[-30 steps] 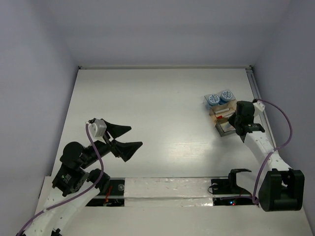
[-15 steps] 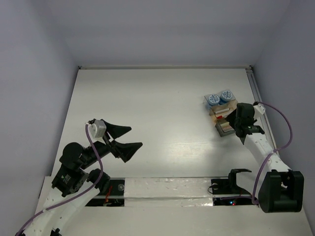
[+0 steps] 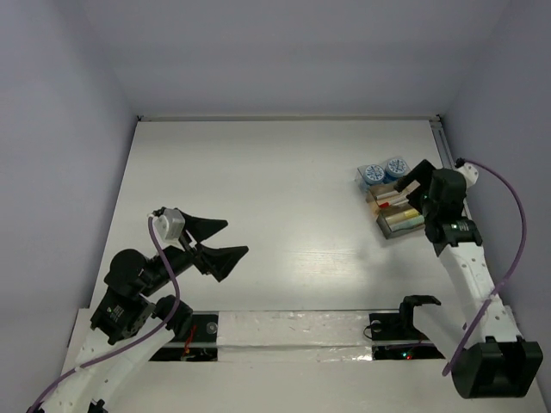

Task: Sort the stationery into containers
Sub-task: Reset both arms

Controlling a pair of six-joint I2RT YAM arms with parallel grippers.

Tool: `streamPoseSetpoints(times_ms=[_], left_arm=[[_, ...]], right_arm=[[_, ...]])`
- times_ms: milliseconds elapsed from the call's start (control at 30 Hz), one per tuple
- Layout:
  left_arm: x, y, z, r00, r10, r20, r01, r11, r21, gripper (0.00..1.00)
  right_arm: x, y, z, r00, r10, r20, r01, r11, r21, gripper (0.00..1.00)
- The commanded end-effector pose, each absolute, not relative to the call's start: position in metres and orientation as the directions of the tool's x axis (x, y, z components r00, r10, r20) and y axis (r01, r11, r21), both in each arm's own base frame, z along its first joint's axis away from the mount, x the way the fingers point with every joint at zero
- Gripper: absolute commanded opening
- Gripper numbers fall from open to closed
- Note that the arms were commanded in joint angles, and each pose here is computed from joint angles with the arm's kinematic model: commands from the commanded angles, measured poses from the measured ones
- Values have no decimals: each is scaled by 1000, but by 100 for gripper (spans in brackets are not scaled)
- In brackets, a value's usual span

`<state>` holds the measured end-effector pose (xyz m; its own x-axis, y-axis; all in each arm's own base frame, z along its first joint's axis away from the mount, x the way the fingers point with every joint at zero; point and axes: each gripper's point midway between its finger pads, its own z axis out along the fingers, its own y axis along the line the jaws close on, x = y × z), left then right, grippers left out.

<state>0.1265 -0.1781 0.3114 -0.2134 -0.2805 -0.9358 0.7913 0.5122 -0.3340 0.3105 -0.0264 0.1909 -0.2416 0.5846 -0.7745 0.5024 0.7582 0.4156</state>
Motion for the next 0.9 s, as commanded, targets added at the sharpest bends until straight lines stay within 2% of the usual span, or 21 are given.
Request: streamPoseSetpoints(times_ms=[0, 133, 267, 333, 467, 533, 700, 867], left_arm=[[132, -174, 319, -185, -310, -933, 775, 537, -333, 99], [139, -169, 318, -191, -320, -928, 741, 573, -351, 99], [148, -159, 320, -171, -344, -923, 689, 628, -362, 99], [150, -156, 324, -156, -348, -924, 678, 643, -356, 99], [161, -155, 338, -158, -344, -926, 647, 672, -360, 99], [160, -153, 365, -123, -367, -922, 658, 665, -352, 99], [165, -148, 408, -64, -418, -906, 648, 673, -356, 99], [170, -141, 416, -42, -468, -883, 619, 682, -391, 99]], right_arm=[[311, 0, 263, -231, 540, -809, 286, 833, 474, 100], [285, 46, 330, -227, 499, -836, -37, 853, 520, 100], [232, 66, 403, -94, 474, -876, -255, 839, 481, 100], [211, 72, 422, -51, 457, -888, -316, 836, 448, 100], [170, 73, 449, 49, 443, -895, -366, 842, 397, 100], [153, 70, 453, 99, 451, -887, -373, 844, 387, 100], [144, 68, 435, 132, 474, -871, -376, 837, 398, 100], [151, 69, 417, 105, 502, -858, -369, 821, 435, 100]])
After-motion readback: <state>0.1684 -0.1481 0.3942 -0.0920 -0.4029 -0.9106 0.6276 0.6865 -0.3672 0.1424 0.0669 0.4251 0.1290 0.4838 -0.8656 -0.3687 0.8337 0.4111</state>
